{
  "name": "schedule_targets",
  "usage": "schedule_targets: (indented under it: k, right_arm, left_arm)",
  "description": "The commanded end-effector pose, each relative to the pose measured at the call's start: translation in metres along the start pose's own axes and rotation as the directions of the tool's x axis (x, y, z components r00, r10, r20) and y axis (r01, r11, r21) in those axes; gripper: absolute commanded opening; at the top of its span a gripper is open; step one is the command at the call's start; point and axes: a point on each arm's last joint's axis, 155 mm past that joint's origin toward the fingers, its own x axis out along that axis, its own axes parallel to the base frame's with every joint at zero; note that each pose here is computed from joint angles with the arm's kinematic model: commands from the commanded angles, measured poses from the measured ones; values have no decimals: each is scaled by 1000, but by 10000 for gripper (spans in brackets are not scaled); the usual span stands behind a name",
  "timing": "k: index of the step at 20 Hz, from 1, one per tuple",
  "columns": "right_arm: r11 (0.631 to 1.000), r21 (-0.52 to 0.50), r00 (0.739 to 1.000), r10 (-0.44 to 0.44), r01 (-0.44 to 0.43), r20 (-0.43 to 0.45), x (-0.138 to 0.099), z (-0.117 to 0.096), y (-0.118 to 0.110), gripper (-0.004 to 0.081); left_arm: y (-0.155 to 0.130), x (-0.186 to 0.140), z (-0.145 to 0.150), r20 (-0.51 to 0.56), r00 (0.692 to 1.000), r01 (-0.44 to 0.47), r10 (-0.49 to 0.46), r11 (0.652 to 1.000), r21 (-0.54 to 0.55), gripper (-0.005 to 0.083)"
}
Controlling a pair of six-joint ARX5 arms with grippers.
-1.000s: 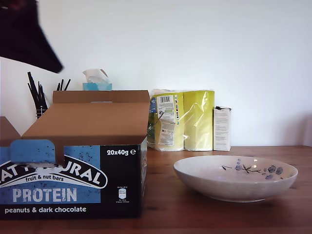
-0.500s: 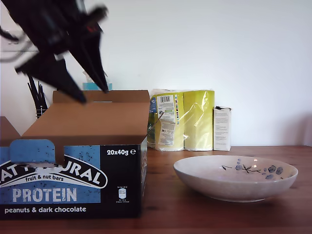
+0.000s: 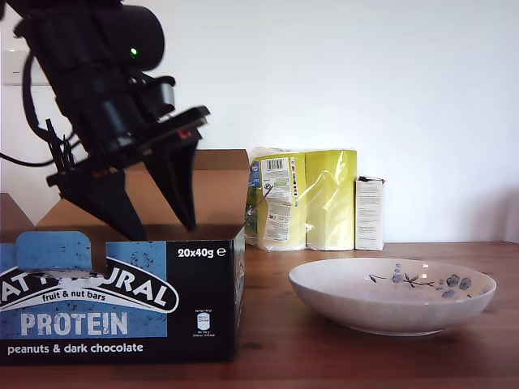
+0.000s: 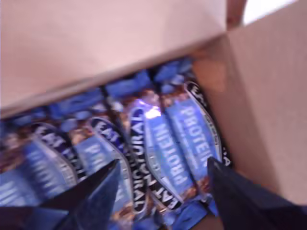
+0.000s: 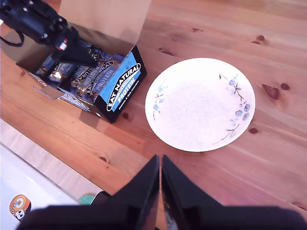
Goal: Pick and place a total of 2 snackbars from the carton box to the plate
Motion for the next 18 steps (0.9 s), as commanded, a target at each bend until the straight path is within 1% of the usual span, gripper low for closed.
schedule_targets:
  k: [1,4,10,18]
  right_arm:
    - [1000,-2,1000,3,-3,-1,2,0,0,-13]
    - [1000,-2,1000,4,-4,-1,2,0,0,-13]
    - [1000,-2,1000,4,-4,-1,2,0,0,-13]
    - [1000,-2,1000,4,-4,0,2,0,0,-13]
  left_arm:
    - [1,10,-1,-13,1000,-16,16,1000,6,529]
    - [5,20,-6,-37,998,-44,45,999,10,534]
    - [14,24,-3,-26,994,-102,102,995,19,533]
    - [16,29,-1,-19,994,-107,108,994,20,533]
